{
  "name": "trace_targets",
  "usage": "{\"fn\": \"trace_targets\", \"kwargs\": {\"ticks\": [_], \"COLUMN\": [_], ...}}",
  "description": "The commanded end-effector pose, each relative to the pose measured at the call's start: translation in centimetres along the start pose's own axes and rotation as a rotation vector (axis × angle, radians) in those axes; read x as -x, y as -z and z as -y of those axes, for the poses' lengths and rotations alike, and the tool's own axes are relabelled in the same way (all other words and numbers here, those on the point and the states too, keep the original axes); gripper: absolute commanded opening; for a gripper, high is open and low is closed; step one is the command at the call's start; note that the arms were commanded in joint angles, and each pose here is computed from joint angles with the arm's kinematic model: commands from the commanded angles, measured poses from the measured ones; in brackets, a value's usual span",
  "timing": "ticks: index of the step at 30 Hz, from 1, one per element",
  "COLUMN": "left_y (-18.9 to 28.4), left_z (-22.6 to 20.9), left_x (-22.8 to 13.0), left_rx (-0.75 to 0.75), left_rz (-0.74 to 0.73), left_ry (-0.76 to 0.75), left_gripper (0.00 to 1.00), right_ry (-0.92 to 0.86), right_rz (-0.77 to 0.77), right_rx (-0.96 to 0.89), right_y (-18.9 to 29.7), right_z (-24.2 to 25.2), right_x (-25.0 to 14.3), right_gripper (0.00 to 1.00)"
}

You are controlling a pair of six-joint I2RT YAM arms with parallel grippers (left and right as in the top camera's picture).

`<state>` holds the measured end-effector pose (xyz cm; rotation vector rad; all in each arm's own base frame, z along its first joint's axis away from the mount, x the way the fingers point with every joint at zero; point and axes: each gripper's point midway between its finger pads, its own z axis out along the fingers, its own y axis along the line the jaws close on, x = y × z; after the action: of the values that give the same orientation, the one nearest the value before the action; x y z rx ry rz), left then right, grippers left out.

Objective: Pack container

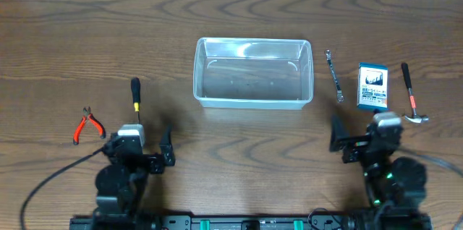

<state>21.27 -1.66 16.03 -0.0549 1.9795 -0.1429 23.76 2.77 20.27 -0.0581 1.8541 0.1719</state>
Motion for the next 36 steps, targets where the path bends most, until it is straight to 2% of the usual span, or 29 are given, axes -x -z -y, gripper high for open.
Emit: {"fn": "trace_targets", "kwargs": {"ticks": [1,7,9,12,17,20,25,32,36], "left_y": [2.1,2.7,2.5,2.0,1.0,0.9,0.9,0.9,0.9], "left_z": [0.1,0.2,0.4,0.5,0.4,0.4,0.4,0.4,0.4], "left_x": [3.8,5.3,6.0,6.7,6.4,6.2,6.2,6.2,6.2], "left_rx": [0.032,0.078,0.084,0.092,0.099,0.101,0.100,0.101,0.101], "left_rz": [-0.049,-0.360,-0.416,-0.482,-0.526,-0.537,-0.536,-0.537,-0.538], "left_ry": [0.026,0.028,0.029,0.029,0.029,0.029,0.029,0.029,0.029], "left_gripper": [0.98,0.98,0.98,0.98,0.98,0.98,0.98,0.98,0.98], "right_ry": [0.010,-0.009,-0.013,-0.043,-0.040,-0.013,0.018,0.173,0.183], "right_rz": [-0.087,-0.423,-0.476,-0.552,-0.633,-0.715,-0.901,-1.099,-1.167], "right_rx": [-0.009,-0.129,-0.137,-0.041,-0.087,-0.160,-0.164,-0.055,-0.031], "right_y": [0.8,2.3,2.4,2.6,1.5,-0.2,-4.8,-11.8,-14.8], "right_z": [-0.2,1.2,1.2,-0.7,0.2,1.9,4.0,6.0,6.8], "right_x": [3.7,8.3,10.0,11.6,12.3,11.6,8.8,2.8,-0.5], "right_gripper": [0.99,0.99,0.99,0.99,0.99,0.99,0.99,0.99,0.99]}}
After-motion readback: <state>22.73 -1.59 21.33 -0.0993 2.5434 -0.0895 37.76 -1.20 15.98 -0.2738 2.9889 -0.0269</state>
